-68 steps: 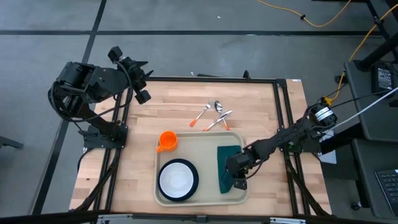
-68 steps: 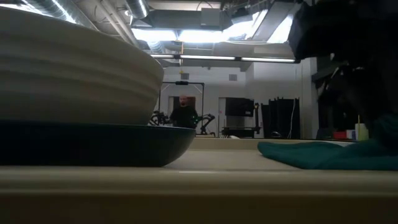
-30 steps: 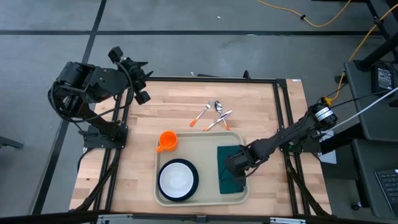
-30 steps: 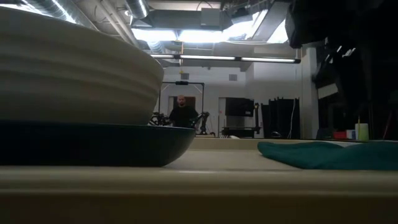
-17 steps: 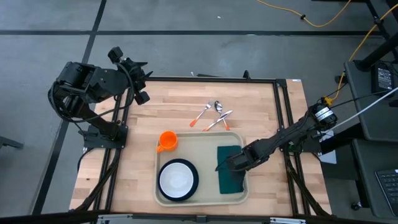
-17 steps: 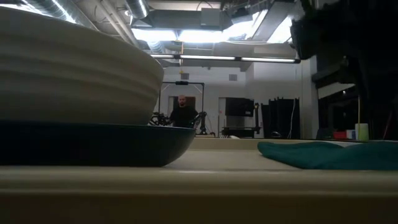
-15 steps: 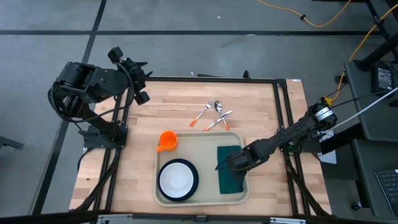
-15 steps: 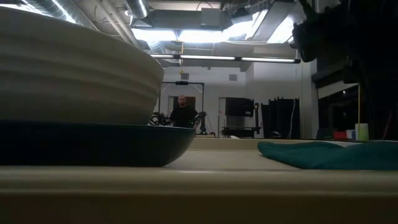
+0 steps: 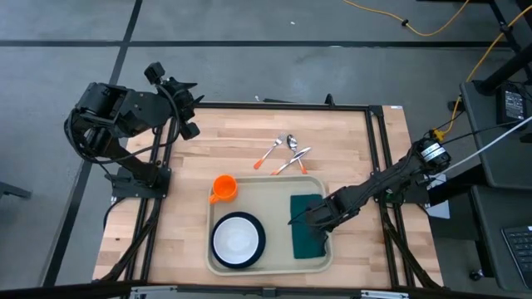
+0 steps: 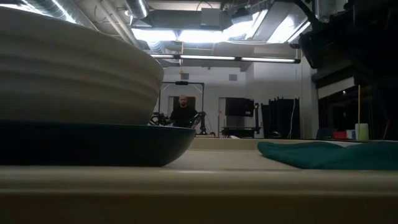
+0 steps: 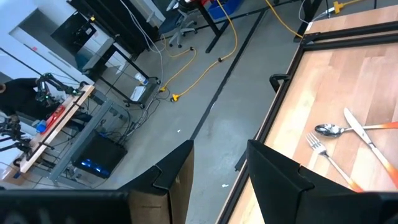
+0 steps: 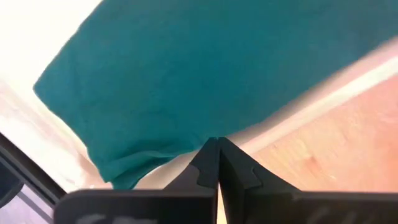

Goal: Set up tray
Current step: Put the green napkin on the brown serving tray to the right of the black plate

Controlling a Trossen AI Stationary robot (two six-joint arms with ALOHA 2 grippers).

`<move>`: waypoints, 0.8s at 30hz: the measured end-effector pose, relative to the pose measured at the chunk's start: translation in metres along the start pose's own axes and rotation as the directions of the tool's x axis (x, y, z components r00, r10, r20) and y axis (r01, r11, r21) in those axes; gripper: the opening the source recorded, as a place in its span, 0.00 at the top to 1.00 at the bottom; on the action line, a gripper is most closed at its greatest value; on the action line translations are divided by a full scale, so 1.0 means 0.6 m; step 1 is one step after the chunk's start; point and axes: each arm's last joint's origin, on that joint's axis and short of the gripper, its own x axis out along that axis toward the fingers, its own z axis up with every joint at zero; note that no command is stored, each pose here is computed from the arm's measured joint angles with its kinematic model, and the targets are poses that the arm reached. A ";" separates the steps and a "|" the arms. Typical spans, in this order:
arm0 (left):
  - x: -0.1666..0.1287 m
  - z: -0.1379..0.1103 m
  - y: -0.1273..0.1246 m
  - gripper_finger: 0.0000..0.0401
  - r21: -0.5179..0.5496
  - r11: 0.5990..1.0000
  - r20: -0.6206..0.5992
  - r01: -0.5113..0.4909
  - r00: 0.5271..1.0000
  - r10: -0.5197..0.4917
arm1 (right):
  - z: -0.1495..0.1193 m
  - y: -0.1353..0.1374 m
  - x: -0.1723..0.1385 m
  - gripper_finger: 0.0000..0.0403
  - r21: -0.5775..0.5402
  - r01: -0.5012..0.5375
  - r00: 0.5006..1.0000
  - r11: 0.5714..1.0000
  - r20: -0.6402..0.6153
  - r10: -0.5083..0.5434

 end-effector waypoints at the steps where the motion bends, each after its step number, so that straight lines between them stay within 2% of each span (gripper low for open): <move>1: 0.000 0.000 0.000 0.64 0.000 1.000 0.000 0.000 1.000 0.000 | 0.000 0.000 0.000 0.98 0.000 0.000 1.000 1.000 0.000 0.000; 16: 0.000 0.000 0.000 0.64 -0.003 1.000 0.000 0.000 1.000 0.000 | 0.024 -0.008 0.032 0.99 0.020 0.041 0.997 0.999 -0.059 -0.040; 24: 0.000 0.000 0.000 0.64 -0.003 1.000 0.000 0.000 1.000 0.000 | 0.039 -0.004 0.049 1.00 -0.003 0.000 0.997 1.000 -0.081 0.000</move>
